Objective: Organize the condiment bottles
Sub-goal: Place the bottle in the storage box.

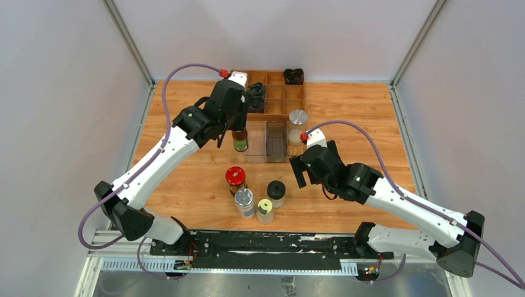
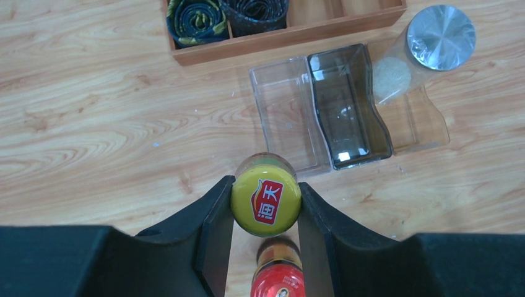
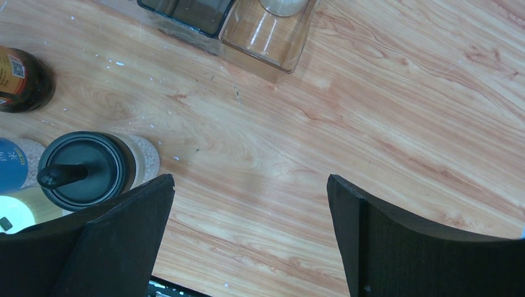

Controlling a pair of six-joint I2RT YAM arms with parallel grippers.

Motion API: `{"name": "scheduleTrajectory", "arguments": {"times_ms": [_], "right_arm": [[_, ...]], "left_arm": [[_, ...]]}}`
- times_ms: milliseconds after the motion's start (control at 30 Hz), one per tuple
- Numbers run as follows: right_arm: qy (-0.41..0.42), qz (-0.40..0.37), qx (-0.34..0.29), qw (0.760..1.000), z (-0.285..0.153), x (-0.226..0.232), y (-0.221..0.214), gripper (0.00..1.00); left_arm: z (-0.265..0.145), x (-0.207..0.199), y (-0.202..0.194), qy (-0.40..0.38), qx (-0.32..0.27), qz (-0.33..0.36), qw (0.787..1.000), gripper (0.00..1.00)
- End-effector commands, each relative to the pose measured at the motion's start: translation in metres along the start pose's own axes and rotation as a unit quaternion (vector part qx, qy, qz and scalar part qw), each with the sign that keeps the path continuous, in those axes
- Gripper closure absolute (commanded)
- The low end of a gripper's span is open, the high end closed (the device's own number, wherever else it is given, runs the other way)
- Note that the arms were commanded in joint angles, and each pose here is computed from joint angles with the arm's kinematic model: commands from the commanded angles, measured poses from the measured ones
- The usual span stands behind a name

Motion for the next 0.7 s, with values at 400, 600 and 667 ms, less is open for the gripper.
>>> {"name": "scheduleTrajectory", "arguments": {"times_ms": [400, 600, 667], "right_arm": [[-0.022, -0.004, 0.0, 1.0, -0.004, -0.008, -0.007, 0.0], [-0.028, -0.008, -0.004, 1.0, -0.008, -0.012, -0.007, 0.0], [-0.032, -0.009, -0.004, 0.999, -0.008, -0.014, -0.007, 0.0]], "left_arm": [[0.01, -0.014, 0.049, -0.022, -0.057, -0.005, 0.998, 0.74], [0.019, -0.02, 0.056, -0.029, -0.058, -0.003, 0.998, 0.75], [0.021, -0.022, 0.058, -0.031, -0.061, -0.003, 0.998, 0.74]]}}
Point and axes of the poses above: each gripper's point midway between its finger pads, its own z axis out along the fingers, its own x axis along the line the jaws close on, y = z × x, the point moved 6 cm from there along -z, back along the fingers, and after that the axes turned 3 degrees about z, right-handed, at the moved point
